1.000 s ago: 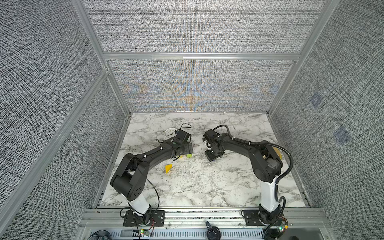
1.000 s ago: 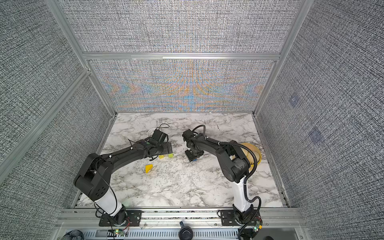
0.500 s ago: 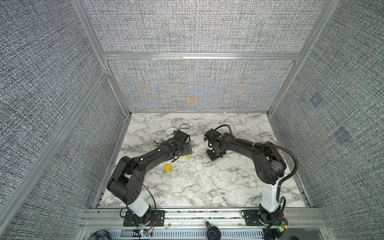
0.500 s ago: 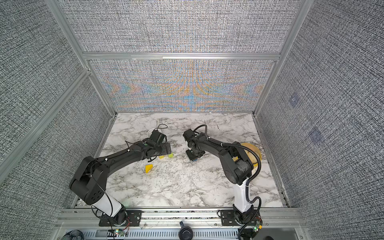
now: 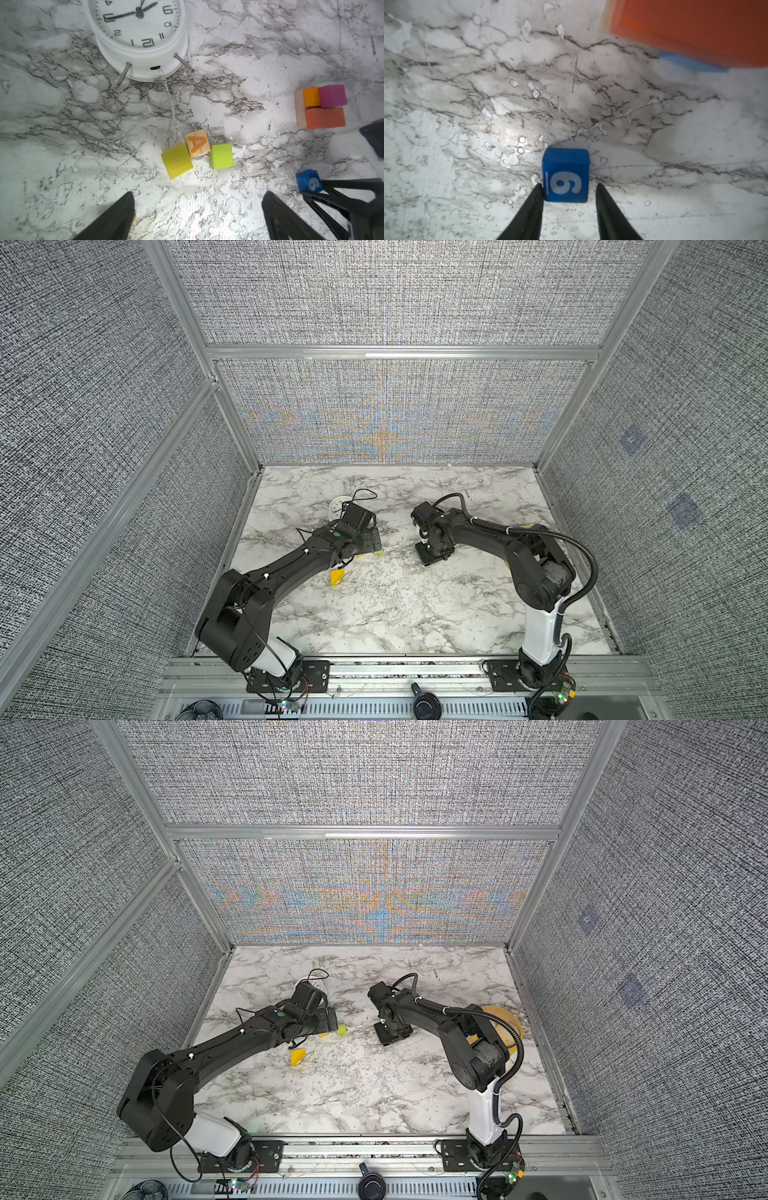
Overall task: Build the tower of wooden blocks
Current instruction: 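Lift the blue '6' cube and carry it over the stack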
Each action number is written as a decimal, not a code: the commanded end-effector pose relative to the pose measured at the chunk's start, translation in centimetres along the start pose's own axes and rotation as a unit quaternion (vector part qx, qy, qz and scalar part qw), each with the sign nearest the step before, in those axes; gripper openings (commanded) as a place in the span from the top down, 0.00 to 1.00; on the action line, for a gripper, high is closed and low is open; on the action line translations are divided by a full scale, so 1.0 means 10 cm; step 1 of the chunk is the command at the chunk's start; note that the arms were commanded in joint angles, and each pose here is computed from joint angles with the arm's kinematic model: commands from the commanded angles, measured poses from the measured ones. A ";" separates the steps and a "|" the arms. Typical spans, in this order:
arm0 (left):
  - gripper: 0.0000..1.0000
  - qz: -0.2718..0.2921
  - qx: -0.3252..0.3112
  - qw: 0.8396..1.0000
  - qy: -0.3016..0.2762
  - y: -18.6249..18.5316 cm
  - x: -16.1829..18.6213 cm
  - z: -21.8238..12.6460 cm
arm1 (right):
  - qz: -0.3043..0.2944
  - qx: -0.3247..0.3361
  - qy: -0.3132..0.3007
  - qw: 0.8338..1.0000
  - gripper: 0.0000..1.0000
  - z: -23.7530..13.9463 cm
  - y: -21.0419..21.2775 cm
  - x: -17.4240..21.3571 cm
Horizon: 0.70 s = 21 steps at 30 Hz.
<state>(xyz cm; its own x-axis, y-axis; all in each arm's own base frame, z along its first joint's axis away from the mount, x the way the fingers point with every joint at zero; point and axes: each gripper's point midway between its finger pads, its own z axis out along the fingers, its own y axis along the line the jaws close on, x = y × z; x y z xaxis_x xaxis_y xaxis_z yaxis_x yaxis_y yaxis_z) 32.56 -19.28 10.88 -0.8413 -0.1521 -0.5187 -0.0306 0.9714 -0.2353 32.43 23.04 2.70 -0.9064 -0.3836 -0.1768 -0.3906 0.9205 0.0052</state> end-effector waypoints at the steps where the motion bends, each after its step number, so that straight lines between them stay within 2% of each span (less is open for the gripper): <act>1: 0.03 0.000 -0.016 1.000 0.004 0.08 0.02 -0.07 | 0.017 -0.012 0.002 1.000 0.52 0.00 0.05 -0.02; 10: 0.03 0.009 -0.027 1.000 0.011 0.11 0.03 -0.07 | 0.022 -0.009 -0.005 1.000 0.50 -0.06 0.04 -0.09; 17: 0.03 0.027 -0.020 0.999 0.018 -0.06 -0.08 0.11 | 0.040 -0.004 0.018 0.999 0.52 0.11 0.03 -0.01; 21: 0.03 0.039 -0.013 0.999 0.017 -0.15 -0.16 0.14 | 0.043 -0.003 0.023 0.999 0.56 0.14 0.04 -0.01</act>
<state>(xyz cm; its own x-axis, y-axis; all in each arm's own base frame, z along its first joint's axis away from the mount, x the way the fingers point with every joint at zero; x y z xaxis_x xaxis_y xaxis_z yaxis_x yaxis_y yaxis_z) 34.25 -20.17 10.49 -0.8624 -0.0987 -0.4965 -0.0137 0.9850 -0.1722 33.08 23.60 1.84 -0.9340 -0.3198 -0.1593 -0.3269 0.9449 0.0192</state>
